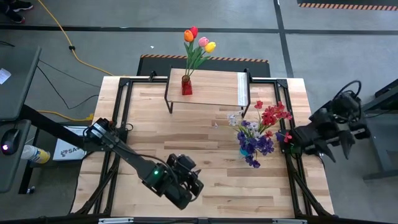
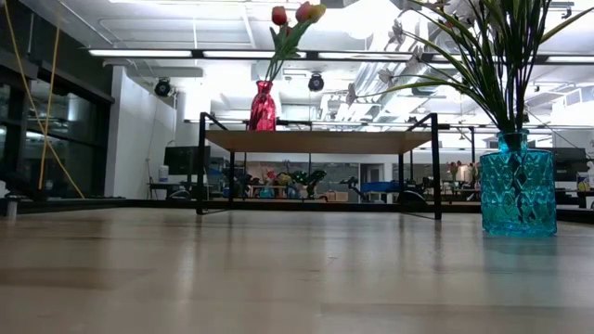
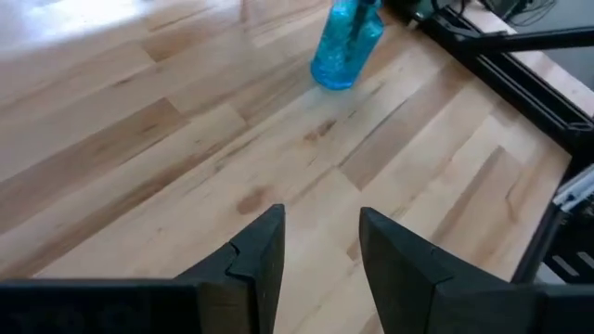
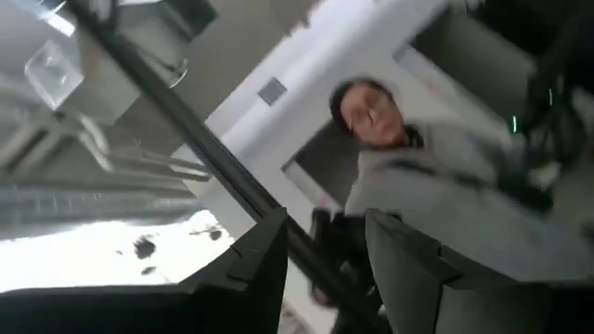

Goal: Pick and place flowers into a vace then onto a shelf
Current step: Put the blue vase with flowers on the shelf

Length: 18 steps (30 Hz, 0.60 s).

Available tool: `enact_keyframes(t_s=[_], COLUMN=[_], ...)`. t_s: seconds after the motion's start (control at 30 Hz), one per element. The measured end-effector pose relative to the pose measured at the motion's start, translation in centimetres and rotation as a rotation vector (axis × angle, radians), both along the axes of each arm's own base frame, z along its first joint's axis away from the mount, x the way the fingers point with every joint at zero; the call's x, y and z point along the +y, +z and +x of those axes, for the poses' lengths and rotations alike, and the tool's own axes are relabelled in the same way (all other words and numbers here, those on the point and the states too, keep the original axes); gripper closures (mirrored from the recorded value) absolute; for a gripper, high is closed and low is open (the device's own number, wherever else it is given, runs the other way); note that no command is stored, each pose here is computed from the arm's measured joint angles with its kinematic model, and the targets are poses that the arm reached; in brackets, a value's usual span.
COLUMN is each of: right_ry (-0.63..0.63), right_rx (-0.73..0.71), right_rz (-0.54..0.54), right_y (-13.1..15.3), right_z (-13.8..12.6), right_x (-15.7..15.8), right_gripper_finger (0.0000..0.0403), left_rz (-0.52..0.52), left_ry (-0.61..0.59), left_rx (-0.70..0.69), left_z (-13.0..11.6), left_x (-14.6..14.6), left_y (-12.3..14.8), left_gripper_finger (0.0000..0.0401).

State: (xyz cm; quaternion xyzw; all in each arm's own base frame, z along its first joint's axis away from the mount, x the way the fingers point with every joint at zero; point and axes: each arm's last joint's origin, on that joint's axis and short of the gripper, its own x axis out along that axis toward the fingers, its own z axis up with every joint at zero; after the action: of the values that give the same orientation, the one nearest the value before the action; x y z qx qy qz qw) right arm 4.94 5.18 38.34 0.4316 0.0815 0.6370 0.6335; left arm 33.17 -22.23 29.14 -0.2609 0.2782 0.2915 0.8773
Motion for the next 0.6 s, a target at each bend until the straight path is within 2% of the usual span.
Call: enact_keyframes(t_s=[0.13, 0.23, 0.47, 0.53, 0.6], right_ry=[0.084, 0.077, 0.013, -0.008, -0.057], right_rx=[0.207, 0.362, 0.832, 0.881, 0.859], right_rz=[-0.044, -0.102, -0.351, -0.396, -0.385], right_y=[-0.9, -2.1, -7.2, -8.2, -8.6], right_z=[0.1, 0.2, -1.1, -2.1, -3.1], right_x=[0.1, 0.1, -0.7, -1.3, -2.0], right_gripper_finger=[0.0265, 0.0265, 0.0265, 0.0265, 0.0265], left_rz=[0.0, -0.015, -0.037, -0.034, -0.032], left_ry=[-0.004, -0.014, -0.031, -0.033, -0.028], left_rx=[0.012, 0.026, 0.057, 0.069, 0.075], left_z=[-0.1, 0.0, 0.0, -0.1, -0.1], left_x=[0.0, -0.1, -0.2, -0.2, -0.1], left_y=[-0.1, -0.2, -0.5, -0.6, -0.7], left_gripper_finger=[0.0229, 0.0229, 0.0229, 0.0229, 0.0229])
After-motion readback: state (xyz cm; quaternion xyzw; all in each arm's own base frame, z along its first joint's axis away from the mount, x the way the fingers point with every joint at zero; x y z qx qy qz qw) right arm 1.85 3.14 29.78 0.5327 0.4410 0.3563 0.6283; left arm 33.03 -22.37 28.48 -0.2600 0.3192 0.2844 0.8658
